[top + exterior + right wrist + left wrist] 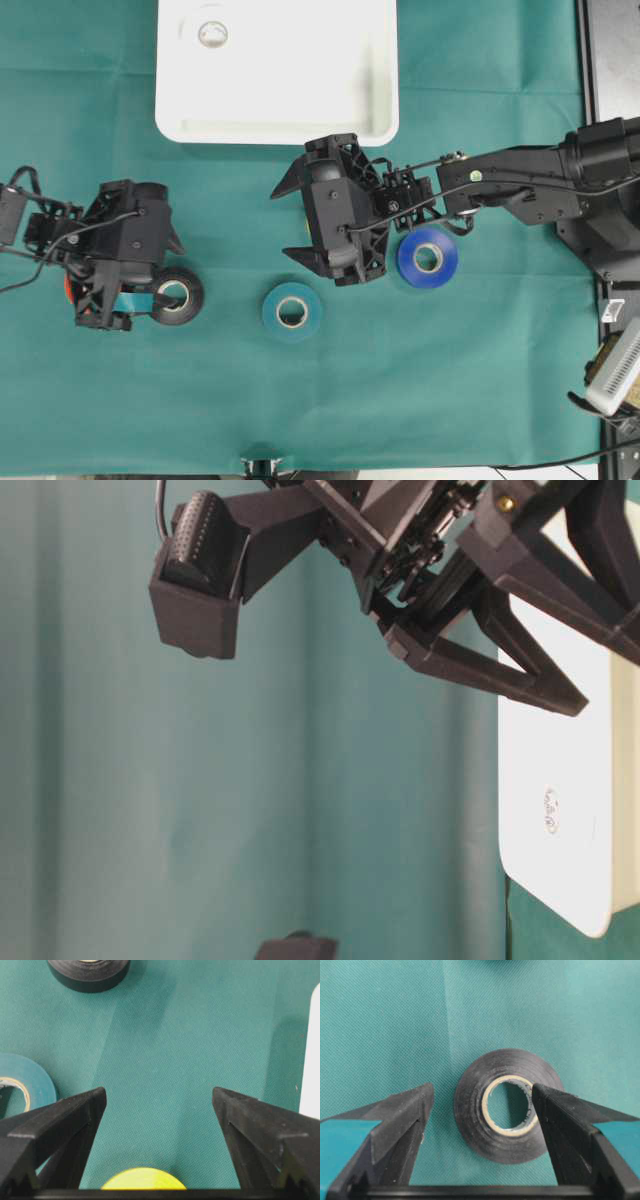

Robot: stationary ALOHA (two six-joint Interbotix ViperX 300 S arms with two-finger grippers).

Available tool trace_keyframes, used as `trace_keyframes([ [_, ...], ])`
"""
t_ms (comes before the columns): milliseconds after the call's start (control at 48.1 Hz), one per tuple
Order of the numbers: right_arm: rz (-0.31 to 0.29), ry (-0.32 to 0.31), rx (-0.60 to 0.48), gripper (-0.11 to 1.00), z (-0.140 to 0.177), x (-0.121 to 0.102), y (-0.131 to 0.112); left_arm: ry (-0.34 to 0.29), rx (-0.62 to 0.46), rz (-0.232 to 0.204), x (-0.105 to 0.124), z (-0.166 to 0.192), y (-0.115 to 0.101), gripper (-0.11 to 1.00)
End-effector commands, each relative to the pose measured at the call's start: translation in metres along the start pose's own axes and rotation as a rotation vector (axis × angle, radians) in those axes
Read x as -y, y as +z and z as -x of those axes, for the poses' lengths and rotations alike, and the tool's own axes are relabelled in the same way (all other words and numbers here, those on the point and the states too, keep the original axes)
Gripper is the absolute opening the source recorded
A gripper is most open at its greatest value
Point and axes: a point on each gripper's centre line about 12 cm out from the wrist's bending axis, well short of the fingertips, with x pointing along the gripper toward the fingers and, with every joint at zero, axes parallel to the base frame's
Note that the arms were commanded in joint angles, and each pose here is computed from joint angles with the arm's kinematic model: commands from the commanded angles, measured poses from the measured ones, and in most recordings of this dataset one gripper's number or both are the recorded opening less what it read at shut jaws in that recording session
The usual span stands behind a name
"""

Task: Put the tape alternately from left to right into the white case.
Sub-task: 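Move the left gripper down onto the black tape roll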

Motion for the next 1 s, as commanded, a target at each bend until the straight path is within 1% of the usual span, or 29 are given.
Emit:
trace_keyframes([
  [0, 0.002, 0.004, 0.046, 0.74, 0.007, -0.001, 0.013, -0.004, 0.013, -0.003, 0.002, -0.004, 0.008, 0.82],
  [395, 0.002, 0.005, 0.049, 0.74, 0.005, -0.001, 0.014, 0.01, -0.051, -0.009, -0.001, -0.023, -0.006, 0.82],
  [770, 0.003, 0.007, 0.053, 0.74, 0.005, -0.002, 0.013, 0.011, -0.057, -0.017, -0.001, -0.026, -0.007, 0.81],
  [853, 0.003, 0.006, 0.052, 0.74, 0.005, -0.001, 0.013, 0.013, -0.062, -0.014, -0.002, -0.027, -0.008, 0.71],
  [915, 0.002, 0.007, 0.053, 0.74, 0.005, -0.002, 0.013, 0.013, -0.066, -0.016, -0.002, -0.028, -0.009, 0.56],
  [978, 0.003, 0.007, 0.053, 0.74, 0.005, -0.002, 0.013, 0.014, -0.068, -0.016, -0.002, -0.029, -0.01, 0.38],
])
